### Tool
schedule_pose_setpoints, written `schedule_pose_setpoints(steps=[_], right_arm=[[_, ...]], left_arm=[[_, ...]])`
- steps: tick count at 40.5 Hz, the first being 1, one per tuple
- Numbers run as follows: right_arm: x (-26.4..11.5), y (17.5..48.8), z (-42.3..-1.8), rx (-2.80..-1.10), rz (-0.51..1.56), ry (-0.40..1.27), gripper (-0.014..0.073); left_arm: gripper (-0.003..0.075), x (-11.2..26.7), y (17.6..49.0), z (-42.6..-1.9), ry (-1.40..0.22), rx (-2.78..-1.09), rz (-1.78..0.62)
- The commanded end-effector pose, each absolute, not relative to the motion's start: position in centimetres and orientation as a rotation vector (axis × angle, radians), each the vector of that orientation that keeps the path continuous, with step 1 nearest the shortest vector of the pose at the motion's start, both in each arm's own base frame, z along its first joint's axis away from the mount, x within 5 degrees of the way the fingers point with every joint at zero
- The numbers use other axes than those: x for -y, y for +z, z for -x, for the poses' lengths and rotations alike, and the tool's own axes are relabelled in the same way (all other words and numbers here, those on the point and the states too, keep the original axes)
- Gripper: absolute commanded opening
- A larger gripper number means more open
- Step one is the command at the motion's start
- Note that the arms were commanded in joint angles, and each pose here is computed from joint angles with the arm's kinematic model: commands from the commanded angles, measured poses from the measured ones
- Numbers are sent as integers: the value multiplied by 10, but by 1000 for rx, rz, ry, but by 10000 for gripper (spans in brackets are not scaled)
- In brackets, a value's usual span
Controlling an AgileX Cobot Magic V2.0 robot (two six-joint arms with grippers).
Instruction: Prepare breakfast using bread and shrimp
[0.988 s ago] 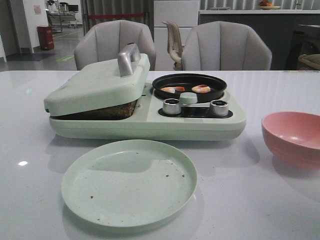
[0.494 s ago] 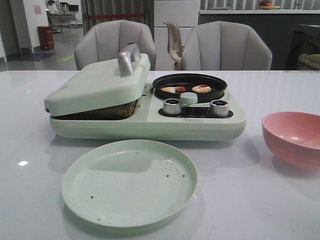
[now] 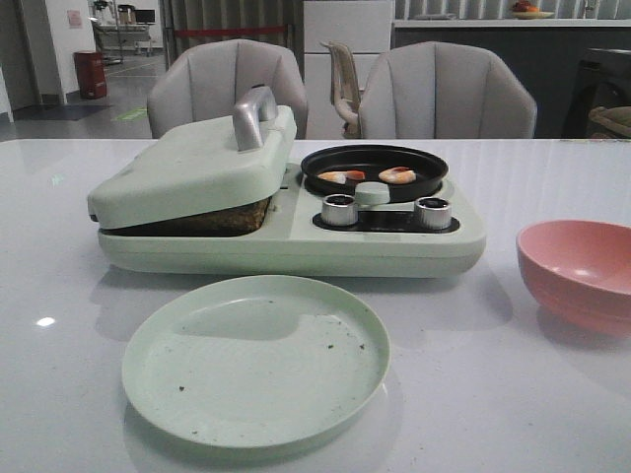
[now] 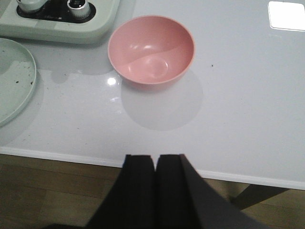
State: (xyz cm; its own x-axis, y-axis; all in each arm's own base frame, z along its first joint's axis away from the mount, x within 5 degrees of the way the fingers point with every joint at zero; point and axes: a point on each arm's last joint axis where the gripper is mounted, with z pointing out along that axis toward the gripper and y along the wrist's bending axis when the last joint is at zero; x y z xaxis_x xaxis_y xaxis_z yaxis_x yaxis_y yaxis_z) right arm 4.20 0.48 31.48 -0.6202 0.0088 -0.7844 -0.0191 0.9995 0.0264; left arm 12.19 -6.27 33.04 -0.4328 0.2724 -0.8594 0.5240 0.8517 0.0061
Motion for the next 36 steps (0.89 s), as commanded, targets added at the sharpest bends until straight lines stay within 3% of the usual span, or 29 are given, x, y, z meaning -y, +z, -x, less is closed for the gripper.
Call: schedule_pose_setpoints(steps=[1,3,8,20,27,36], right_arm=[[-4,327,-46,-2151,1,30,45],[-4,327,-46,-2151,1,30,45],[-4,327,-46,-2152,1,30,45],[-4,327,-46,-2152,1,32,45],[-4,327,-46,-2152,1,32,45],[-4,327,-46,-2151,1,33,45]], left_arm=[[101,63,347,-125,-335,-1945,-524],[101,60,350,-120,-303,-1905,-547],[101,34,349,-103,43,-1768,-652],[101,3,342,-38,255,-1580,-405],[101,4,315,-45,148,-1501,-254],[101,1,257,-51,-20,-1472,-49]])
